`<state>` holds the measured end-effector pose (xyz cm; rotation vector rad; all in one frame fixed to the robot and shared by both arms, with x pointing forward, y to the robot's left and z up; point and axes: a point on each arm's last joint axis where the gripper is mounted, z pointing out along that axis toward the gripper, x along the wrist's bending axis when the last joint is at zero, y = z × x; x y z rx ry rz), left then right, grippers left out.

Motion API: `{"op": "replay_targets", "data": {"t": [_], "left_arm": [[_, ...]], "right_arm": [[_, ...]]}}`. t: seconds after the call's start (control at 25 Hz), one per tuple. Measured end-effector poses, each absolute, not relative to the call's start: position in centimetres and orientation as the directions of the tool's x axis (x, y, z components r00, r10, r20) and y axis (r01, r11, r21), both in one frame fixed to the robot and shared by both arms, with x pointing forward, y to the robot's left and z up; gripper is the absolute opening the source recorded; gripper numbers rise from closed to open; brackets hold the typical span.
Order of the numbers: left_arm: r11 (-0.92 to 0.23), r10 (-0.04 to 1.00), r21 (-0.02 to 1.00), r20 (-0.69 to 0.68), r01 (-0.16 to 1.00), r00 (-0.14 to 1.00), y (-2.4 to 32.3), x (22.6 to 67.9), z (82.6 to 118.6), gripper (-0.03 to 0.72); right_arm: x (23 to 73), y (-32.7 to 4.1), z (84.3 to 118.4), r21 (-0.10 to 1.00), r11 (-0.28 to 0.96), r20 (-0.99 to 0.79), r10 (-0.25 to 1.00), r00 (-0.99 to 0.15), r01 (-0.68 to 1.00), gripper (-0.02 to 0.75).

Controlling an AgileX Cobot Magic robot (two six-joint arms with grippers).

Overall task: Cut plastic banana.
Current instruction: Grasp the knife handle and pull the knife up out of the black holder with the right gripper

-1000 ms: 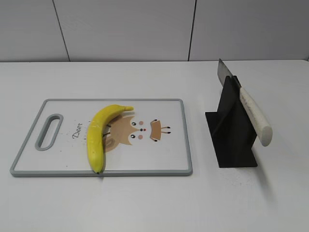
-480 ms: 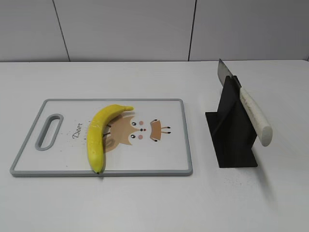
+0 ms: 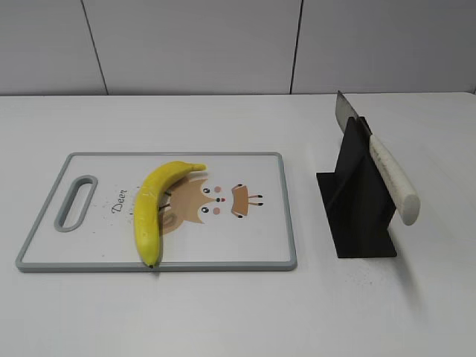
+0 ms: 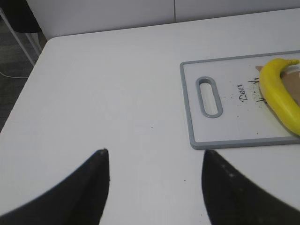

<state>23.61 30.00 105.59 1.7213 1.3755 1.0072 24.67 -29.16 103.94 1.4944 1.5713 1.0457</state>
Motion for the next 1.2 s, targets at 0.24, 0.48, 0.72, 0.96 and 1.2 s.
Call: {"op": "replay_targets", "data": {"t": [0.24,0.48,0.72,0.96,1.2], "left_arm": [[-0.188,0.981,0.882,0.144,0.433,0.132,30.0,23.6,105.6,0.591],[-0.188,0.981,0.882,0.144,0.433,0.132,30.0,23.6,105.6,0.591],[-0.188,0.981,0.882,0.144,0.433,0.132,30.0,23.6,105.6,0.591],[-0.188,0.981,0.881,0.144,0.434,0.132,30.0,23.6,105.6,0.591],[-0.188,0.981,0.881,0.144,0.434,0.132,30.0,23.6,105.6,0.591]], "right_arm": [[24.7,-29.2,104.5,0.926,-0.004,0.033,0.997,-0.070,0.378,0.573],[25.1,-29.2,104.5,0.913,-0.005,0.037,0.997,-0.070,0.408,0.573],[27.9,-28.6,105.3,0.831,-0.050,0.118,0.989,-0.087,0.553,0.577],[31.7,-28.3,106.4,0.687,-0.064,0.169,0.983,-0.074,0.724,0.559],[36.1,-27.5,108.3,0.565,-0.002,0.173,0.978,-0.116,0.825,0.559]]}}
